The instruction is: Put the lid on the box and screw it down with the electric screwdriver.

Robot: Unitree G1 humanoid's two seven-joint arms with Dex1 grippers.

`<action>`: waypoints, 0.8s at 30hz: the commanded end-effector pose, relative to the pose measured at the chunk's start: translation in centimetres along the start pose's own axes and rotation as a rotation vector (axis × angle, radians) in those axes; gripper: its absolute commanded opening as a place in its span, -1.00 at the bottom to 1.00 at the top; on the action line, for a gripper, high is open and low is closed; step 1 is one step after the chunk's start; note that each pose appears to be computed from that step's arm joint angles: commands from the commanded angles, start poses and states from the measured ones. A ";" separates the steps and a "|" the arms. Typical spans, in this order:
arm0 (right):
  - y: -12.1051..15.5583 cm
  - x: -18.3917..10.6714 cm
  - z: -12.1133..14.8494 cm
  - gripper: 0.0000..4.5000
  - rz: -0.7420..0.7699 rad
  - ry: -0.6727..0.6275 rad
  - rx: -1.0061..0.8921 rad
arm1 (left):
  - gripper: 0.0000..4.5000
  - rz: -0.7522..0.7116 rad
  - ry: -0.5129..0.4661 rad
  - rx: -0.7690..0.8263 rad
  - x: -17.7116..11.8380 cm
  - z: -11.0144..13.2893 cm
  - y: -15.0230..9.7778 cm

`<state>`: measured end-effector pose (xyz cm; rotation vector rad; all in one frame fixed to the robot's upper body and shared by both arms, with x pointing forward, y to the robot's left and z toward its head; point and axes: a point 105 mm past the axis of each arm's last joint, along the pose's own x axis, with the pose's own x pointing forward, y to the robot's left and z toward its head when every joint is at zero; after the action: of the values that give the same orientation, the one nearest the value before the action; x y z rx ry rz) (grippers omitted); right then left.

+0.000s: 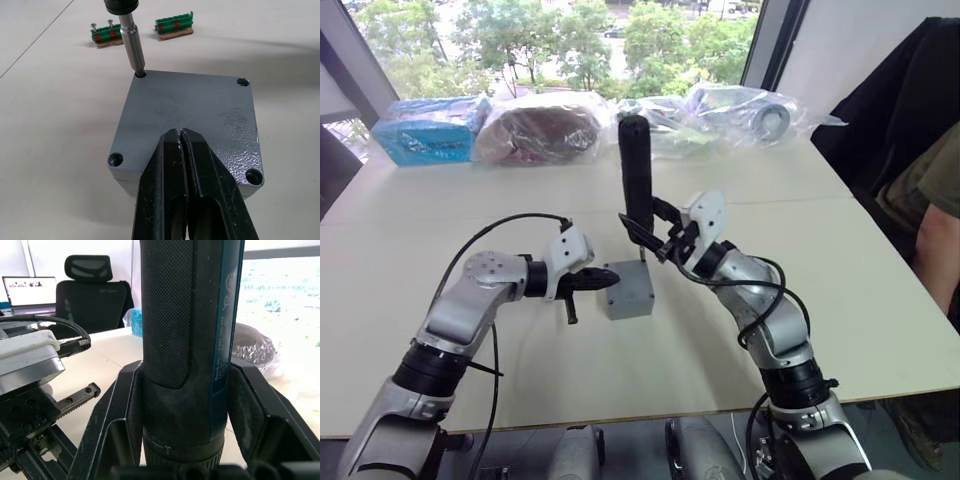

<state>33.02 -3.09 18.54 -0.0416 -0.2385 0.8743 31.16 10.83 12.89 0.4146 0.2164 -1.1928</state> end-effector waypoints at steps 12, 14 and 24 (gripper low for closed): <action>-0.3 -1.4 -5.4 -0.16 -0.047 0.224 0.151 | -1.00 -0.012 0.021 0.002 0.5 -0.7 -0.5; -0.3 -1.3 -4.7 -0.16 -0.047 0.202 0.151 | -1.00 -0.014 0.022 0.002 0.5 -0.8 -0.6; -5.3 -0.6 7.4 -0.16 -0.208 -0.120 0.297 | -1.00 -0.030 -0.017 0.026 -0.6 0.7 -0.6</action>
<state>35.34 -5.56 21.23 0.2259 -0.0815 0.7324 30.71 10.66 13.07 0.4209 0.1983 -1.2145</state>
